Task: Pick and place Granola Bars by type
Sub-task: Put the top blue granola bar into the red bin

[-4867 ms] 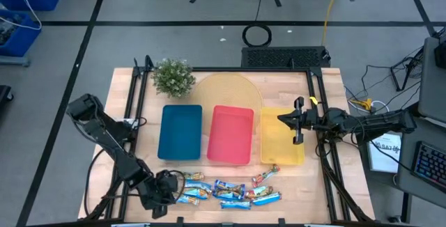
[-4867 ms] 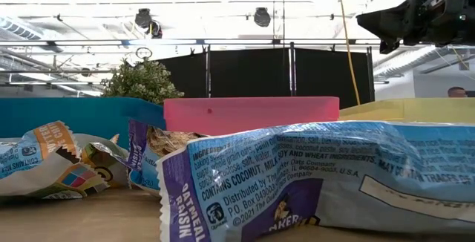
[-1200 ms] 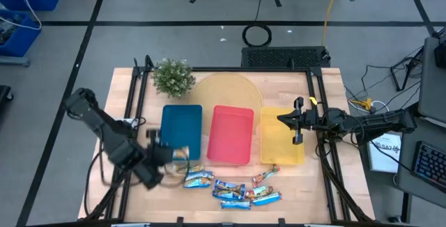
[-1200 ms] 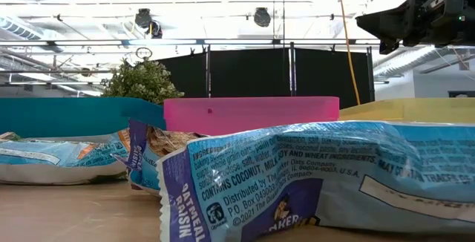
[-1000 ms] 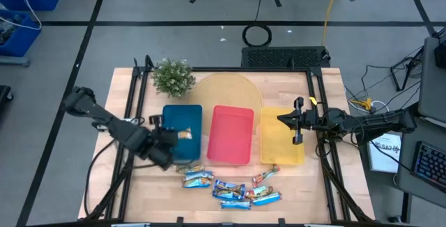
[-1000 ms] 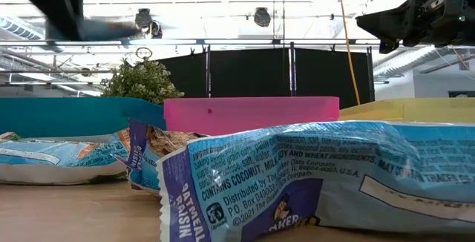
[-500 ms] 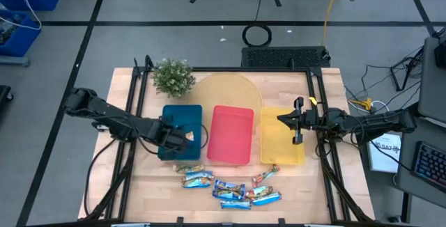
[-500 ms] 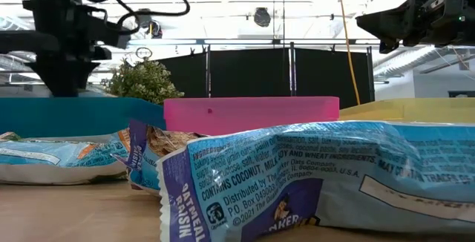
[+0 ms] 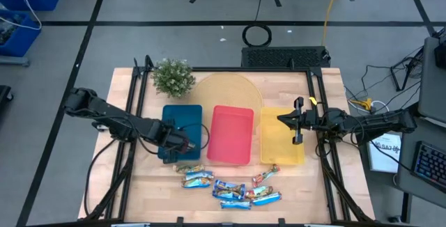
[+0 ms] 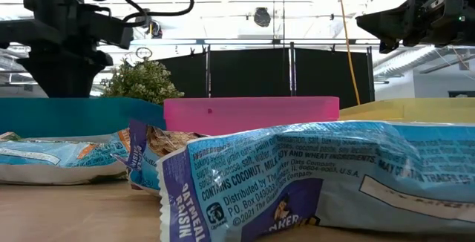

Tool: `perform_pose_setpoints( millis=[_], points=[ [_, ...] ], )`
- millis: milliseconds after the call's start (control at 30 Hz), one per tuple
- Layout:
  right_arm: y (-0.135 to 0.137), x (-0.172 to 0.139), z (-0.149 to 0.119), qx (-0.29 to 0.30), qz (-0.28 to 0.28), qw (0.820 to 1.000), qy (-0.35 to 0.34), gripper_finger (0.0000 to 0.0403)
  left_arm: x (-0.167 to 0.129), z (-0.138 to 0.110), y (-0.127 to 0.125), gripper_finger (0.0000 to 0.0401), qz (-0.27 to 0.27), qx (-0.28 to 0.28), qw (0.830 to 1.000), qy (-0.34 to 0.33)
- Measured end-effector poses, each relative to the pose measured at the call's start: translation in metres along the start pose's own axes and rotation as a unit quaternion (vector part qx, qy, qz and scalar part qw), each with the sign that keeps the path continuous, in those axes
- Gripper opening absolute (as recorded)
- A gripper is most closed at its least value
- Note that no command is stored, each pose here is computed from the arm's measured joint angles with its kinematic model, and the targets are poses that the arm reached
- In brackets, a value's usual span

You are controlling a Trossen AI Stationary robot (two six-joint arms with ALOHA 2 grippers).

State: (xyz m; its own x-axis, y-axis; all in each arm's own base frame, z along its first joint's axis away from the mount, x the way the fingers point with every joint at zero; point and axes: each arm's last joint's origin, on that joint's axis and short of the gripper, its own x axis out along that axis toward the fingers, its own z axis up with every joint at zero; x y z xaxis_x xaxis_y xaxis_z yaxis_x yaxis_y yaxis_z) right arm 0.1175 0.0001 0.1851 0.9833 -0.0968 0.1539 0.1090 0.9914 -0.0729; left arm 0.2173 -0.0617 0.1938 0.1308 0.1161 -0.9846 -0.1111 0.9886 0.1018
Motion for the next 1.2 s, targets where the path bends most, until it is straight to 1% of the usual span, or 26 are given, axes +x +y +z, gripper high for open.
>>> perform_pose_setpoints(
  millis=[167, 300, 367, 433, 500, 533, 600, 700, 767, 800, 867, 933, 1000, 1033, 1100, 1133, 1200],
  points=[
    [0.000, 0.000, 0.000, 0.000, 0.000, 1.000, 0.000, 0.0000, -0.004, 0.002, 0.000, 0.0245, 0.003, 0.010, 1.000, -0.001],
    [0.000, 0.000, 0.000, 0.000, 0.000, 1.000, 0.000, 0.0000, -0.021, 0.010, -0.001, 0.0274, 0.006, 0.028, 0.999, -0.013],
    [0.000, 0.000, 0.000, 0.000, 0.000, 1.000, 0.000, 0.0000, -0.036, 0.011, -0.004, 0.0278, 0.010, 0.051, 0.998, -0.040],
    [0.000, 0.000, 0.000, 0.000, 0.000, 1.000, 0.000, 0.0000, -0.056, 0.005, -0.009, 0.0274, 0.011, 0.078, 0.992, -0.099],
    [0.000, 0.000, 0.000, 0.000, 0.000, 1.000, 0.000, 0.0000, -0.076, -0.007, -0.011, 0.0262, 0.006, 0.091, 0.978, -0.185],
    [0.000, 0.000, 0.000, 0.000, 0.000, 1.000, 0.000, 0.0000, -0.085, -0.015, -0.010, 0.0253, -0.002, 0.087, 0.970, -0.228],
    [0.000, 0.000, 0.000, 0.000, 0.000, 1.000, 0.000, 0.0000, -0.097, -0.031, -0.006, 0.0232, -0.028, 0.061, 0.954, -0.293],
    [0.000, 0.000, 0.000, -0.009, 0.000, 1.000, 0.001, 0.0000, -0.101, -0.056, -0.001, 0.0191, -0.089, 0.008, 0.933, -0.349],
    [0.000, 0.000, -0.001, -0.015, 0.000, 1.000, 0.004, 0.0000, -0.094, -0.068, -0.003, 0.0157, -0.116, -0.001, 0.915, -0.386],
    [0.000, 0.000, -0.001, -0.015, 0.001, 1.000, 0.007, 0.0000, -0.088, -0.073, -0.004, 0.0139, -0.115, 0.011, 0.907, -0.405],
    [0.000, 0.000, -0.003, -0.017, 0.001, 1.000, 0.013, 0.0000, -0.074, -0.080, -0.008, 0.0098, -0.085, 0.055, 0.887, -0.451],
    [0.000, 0.000, -0.002, -0.017, 0.001, 1.000, 0.011, 0.0000, -0.062, -0.081, -0.010, 0.0056, -0.042, 0.085, 0.859, -0.503],
    [0.000, 0.000, -0.001, -0.016, -0.001, 1.000, 0.008, 0.0000, -0.053, -0.080, -0.009, 0.0018, 0.000, 0.081, 0.828, -0.555],
    [0.000, 0.000, -0.001, -0.016, -0.003, 1.000, 0.005, 0.0000, -0.050, -0.080, -0.007, 0.0010, 0.015, 0.073, 0.816, -0.573],
    [-0.001, 0.000, 0.000, -0.016, -0.014, 1.000, -0.001, 0.0000, -0.043, -0.079, -0.002, 0.0012, 0.025, 0.074, 0.800, -0.595],
    [-0.001, 0.000, 0.001, -0.020, -0.016, 1.000, -0.002, 0.0000, -0.039, -0.080, -0.001, 0.0014, 0.024, 0.084, 0.795, -0.600],
    [-0.001, 0.000, 0.001, -0.027, -0.016, 1.000, -0.002, 0.0000, -0.027, -0.083, 0.002, 0.0014, 0.022, 0.097, 0.792, -0.603]
  ],
)
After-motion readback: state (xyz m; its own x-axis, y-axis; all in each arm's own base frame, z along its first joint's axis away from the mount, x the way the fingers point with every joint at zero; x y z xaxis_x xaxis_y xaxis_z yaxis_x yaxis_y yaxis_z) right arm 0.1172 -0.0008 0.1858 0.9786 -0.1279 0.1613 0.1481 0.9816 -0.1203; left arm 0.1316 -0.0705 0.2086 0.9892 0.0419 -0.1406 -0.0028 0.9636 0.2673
